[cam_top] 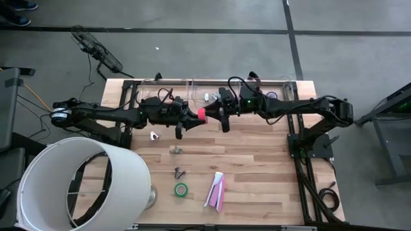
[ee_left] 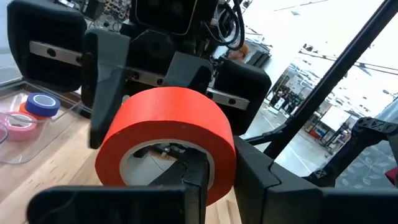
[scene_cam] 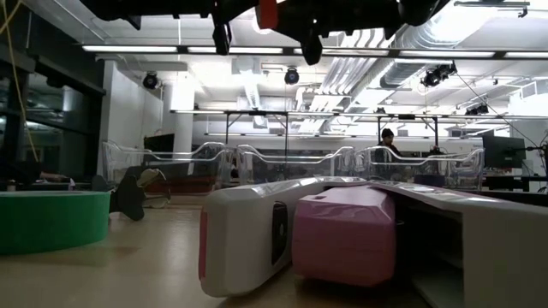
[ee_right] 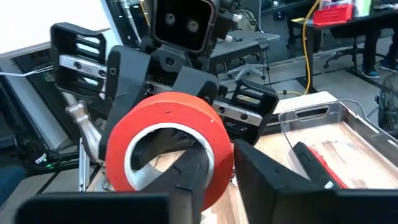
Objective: Pick and place Stapler, Stapler remover, tape
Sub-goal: Put the red tape into the right transparent bin
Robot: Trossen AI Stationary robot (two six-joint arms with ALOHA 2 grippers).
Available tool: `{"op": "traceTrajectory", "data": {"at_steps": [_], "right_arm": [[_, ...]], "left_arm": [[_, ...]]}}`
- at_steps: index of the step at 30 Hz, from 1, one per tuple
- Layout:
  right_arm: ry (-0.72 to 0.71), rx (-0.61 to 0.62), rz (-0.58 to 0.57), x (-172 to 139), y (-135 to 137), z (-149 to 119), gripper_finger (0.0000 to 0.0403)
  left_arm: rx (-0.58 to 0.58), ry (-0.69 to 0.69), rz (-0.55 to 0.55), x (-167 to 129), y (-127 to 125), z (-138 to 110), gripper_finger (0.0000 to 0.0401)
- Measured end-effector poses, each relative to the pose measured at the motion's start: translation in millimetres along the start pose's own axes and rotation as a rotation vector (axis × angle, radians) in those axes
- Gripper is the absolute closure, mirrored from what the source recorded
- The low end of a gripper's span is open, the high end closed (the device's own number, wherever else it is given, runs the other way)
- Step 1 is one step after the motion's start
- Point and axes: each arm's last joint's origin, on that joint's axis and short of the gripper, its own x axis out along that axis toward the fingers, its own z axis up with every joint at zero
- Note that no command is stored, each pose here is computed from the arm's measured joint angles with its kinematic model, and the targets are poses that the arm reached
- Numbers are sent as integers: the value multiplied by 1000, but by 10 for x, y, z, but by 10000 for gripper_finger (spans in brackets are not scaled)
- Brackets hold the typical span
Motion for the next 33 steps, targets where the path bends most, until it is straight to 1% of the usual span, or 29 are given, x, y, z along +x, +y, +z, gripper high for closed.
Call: {"op": "traceTrajectory", "data": {"at_steps": [5,13,18,21,28,31,33], "right_arm": [[-17,-16,7,-1,4,17,372],[-20,-17,8,-1,4,18,372],[-22,-17,3,-2,1,20,372],[-27,-21,4,-2,2,25,372],[-29,-19,-3,-2,-2,26,372],[-13,-12,-18,-2,-10,9,372],[4,-6,-33,-3,-17,-8,372]], "left_arm": [[-3,-4,-2,-1,-4,7,355],[-25,-4,-1,-1,-3,6,355],[-29,-23,32,0,4,10,348],[-35,-22,36,0,7,9,320],[-35,-10,48,0,17,-5,219],[-27,7,74,-37,45,15,192],[-28,13,98,-70,70,39,183]]}}
